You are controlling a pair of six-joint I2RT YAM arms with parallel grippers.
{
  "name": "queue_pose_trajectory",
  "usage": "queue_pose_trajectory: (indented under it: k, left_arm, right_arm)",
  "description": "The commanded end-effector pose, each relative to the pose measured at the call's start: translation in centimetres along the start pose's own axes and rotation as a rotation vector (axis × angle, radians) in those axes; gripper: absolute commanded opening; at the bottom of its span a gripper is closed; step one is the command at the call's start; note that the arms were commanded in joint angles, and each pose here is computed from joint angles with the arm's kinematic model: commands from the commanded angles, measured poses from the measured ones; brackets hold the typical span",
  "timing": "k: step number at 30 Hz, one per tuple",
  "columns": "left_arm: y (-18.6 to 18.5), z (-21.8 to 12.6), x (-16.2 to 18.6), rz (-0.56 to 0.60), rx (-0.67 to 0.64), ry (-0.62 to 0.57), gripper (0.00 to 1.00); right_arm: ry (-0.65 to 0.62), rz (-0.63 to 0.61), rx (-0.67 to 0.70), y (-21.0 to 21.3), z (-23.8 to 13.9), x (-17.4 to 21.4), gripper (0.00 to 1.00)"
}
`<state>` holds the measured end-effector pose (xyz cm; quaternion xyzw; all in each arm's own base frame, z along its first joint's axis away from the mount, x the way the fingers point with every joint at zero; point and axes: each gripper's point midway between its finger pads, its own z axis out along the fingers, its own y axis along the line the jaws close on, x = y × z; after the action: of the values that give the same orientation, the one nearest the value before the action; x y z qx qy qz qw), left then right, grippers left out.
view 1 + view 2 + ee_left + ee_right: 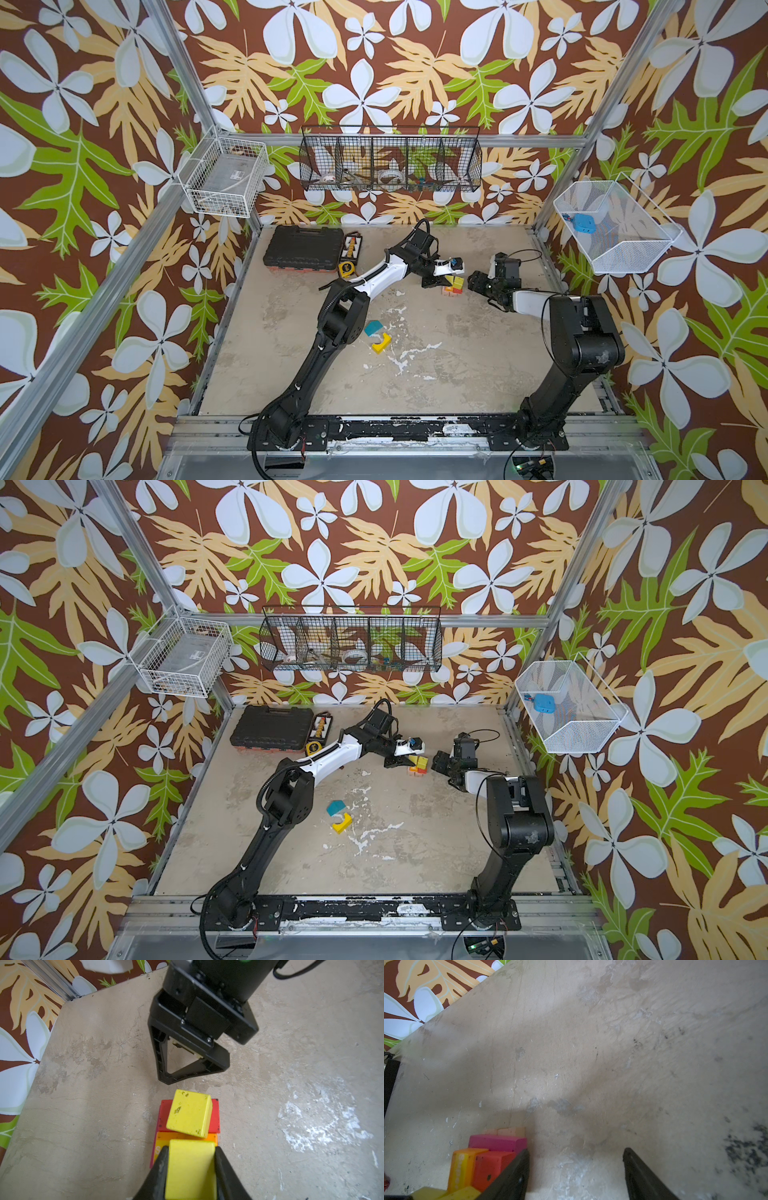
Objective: Build the wood block tower
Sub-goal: 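Carry the yellow cube over the tower beside the right gripper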
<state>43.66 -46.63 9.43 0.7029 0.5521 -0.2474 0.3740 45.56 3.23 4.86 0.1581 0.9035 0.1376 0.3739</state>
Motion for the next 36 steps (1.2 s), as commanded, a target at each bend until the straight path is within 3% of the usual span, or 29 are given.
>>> queue_pose_trajectory:
  k: [1,9,13,19,24,34,35,36]
  left_arm:
    - [0.26,0.26,-0.38,0.006,-0.009,-0.016,0.0]
    - [0.51,0.19,-0.7,0.007,-0.018,-0.028,0.03]
    - [0.43,0.31,-0.73,0.009,-0.016,-0.031,0.09]
    - [0.4,0.45,-0.69,0.003,-0.018,-0.031,0.22]
    - [0.6,0.45,-0.57,-0.011,-0.036,-0.028,0.41]
    - [1.04,0.07,-1.06,-0.019,-0.066,-0.028,0.58]
    - [1.16,-0.05,-1.21,-0.021,-0.073,-0.031,0.62]
    - [1.23,-0.15,-1.33,-0.023,-0.078,-0.034,0.96]
  right_arm:
    - [-0.01,-0.017,-0.008,0.24,-0.15,-0.32,0.71]
    - [-0.008,-0.016,-0.007,0.21,-0.12,-0.22,0.71]
    - [-0.008,-0.016,-0.008,0.22,-0.1,-0.24,0.71]
    - [-0.008,-0.017,-0.009,0.24,-0.09,-0.26,0.71]
    - [-0.008,-0.017,-0.01,0.28,-0.11,-0.23,0.71]
    - [-0.011,-0.016,-0.009,0.22,-0.15,-0.25,0.71]
    - [-0.012,-0.017,-0.01,0.27,-0.18,-0.25,0.71]
    - [-0.012,-0.017,-0.009,0.22,-0.21,-0.25,0.71]
